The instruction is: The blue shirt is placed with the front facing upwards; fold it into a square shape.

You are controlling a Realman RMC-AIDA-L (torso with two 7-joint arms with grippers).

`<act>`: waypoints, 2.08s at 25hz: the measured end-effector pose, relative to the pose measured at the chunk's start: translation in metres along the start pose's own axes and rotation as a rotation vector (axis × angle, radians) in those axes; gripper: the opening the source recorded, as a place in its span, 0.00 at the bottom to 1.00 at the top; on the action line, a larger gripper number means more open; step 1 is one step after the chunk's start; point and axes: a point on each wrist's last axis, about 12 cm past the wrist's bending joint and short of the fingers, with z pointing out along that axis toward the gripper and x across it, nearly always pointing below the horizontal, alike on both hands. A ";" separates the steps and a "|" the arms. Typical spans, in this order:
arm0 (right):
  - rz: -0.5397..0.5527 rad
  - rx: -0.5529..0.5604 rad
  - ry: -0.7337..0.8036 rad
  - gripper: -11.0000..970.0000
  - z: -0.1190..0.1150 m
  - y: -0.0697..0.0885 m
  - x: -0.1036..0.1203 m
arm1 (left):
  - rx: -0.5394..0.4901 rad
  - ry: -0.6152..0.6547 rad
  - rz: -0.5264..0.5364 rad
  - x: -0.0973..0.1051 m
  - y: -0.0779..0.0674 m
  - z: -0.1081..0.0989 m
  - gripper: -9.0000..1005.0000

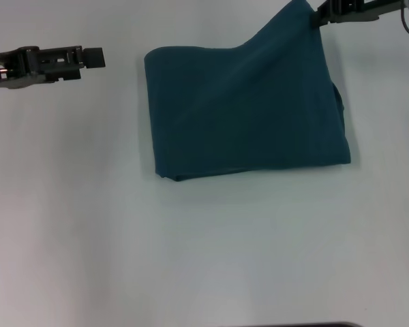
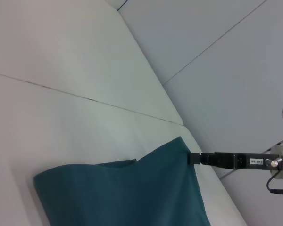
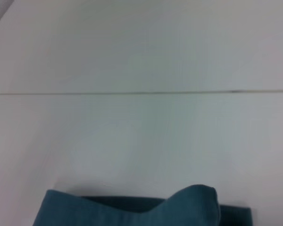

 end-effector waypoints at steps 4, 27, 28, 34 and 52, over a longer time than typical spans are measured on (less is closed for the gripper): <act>-0.029 0.034 -0.001 0.01 0.005 0.001 -0.001 | 0.000 0.000 -0.002 0.000 0.000 0.000 0.95; -0.005 0.218 0.034 0.13 0.012 -0.023 0.009 | 0.020 -0.023 -0.009 0.000 -0.001 0.001 0.95; 0.006 0.237 0.029 0.14 0.011 -0.025 0.008 | 0.021 -0.024 -0.008 0.000 -0.001 0.001 0.95; 0.084 0.262 -0.017 0.29 -0.009 -0.043 -0.002 | 0.023 -0.027 -0.007 -0.003 -0.002 0.002 0.95; 0.195 -0.459 -0.089 0.60 -0.095 -0.061 0.088 | -0.019 0.151 -0.200 -0.004 -0.012 0.042 0.95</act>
